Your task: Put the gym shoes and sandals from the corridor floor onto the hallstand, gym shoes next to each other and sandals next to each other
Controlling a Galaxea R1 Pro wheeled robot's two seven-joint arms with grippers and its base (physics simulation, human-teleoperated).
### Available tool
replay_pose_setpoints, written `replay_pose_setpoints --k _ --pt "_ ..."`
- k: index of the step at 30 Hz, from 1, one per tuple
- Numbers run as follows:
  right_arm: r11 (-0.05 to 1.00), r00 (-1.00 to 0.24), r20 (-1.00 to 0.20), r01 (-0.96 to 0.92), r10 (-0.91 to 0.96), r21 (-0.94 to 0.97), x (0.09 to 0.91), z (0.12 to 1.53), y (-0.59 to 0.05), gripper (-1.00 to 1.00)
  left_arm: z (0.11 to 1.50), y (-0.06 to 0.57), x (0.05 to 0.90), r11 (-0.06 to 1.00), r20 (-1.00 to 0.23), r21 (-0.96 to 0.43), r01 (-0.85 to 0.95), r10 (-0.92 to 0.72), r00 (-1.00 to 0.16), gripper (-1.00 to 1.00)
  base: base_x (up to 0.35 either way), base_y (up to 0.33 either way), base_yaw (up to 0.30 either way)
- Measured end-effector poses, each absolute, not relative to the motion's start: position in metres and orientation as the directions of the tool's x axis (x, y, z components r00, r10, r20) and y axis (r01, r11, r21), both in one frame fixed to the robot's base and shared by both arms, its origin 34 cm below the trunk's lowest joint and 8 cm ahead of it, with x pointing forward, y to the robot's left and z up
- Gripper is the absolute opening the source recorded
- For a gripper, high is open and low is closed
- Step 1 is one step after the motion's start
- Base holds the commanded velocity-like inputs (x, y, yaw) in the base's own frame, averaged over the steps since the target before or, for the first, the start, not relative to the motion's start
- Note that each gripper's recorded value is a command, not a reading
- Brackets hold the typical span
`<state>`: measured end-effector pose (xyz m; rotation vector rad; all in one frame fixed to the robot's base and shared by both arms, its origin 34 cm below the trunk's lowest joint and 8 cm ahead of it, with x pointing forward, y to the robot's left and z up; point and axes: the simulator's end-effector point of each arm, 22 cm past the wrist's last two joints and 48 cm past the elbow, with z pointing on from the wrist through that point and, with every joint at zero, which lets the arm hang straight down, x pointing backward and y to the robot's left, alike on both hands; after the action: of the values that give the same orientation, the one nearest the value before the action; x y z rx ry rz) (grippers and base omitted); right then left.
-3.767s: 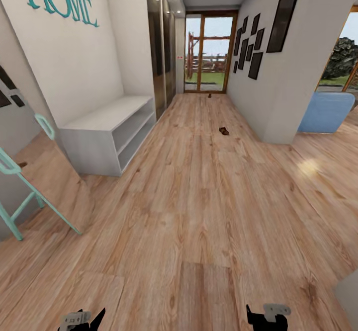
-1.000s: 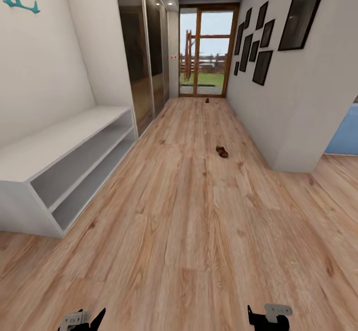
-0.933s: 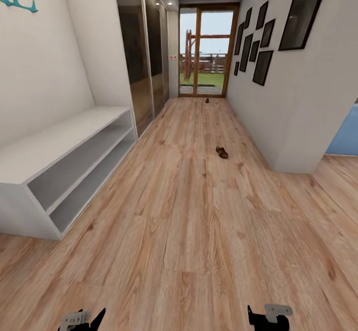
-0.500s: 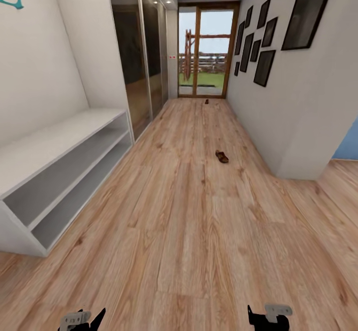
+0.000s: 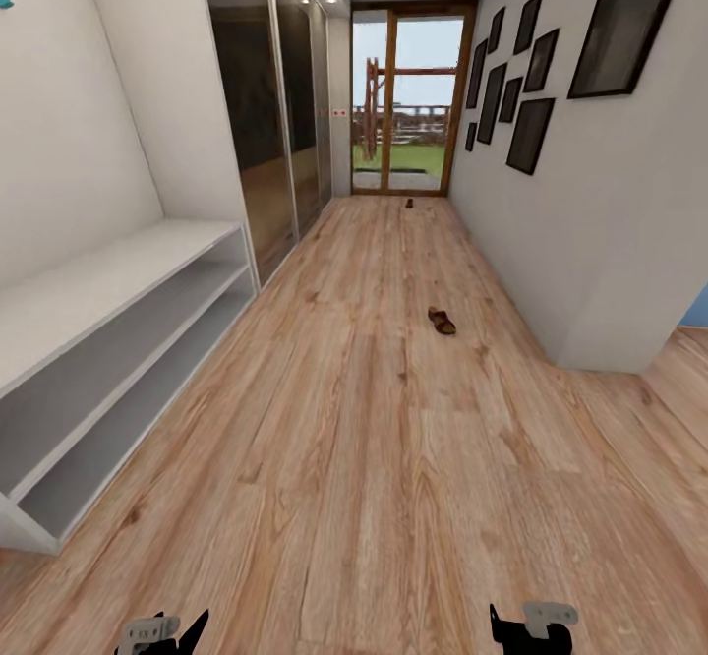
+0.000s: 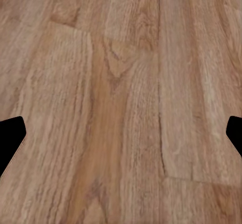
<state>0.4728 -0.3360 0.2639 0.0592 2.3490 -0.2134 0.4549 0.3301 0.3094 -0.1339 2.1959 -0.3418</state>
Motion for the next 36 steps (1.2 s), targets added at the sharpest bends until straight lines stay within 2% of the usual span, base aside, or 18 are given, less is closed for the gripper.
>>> replay_pose_setpoints --k 36 --pt "0.986 -0.707 -0.707 0.107 -0.017 -0.130 0.4731 0.2636 -0.3316 1.00 0.3095 0.3305 0.4550 0.956 -0.767 -0.291 0.026 -0.217 -0.603 1.00 0.339 0.000 0.000"
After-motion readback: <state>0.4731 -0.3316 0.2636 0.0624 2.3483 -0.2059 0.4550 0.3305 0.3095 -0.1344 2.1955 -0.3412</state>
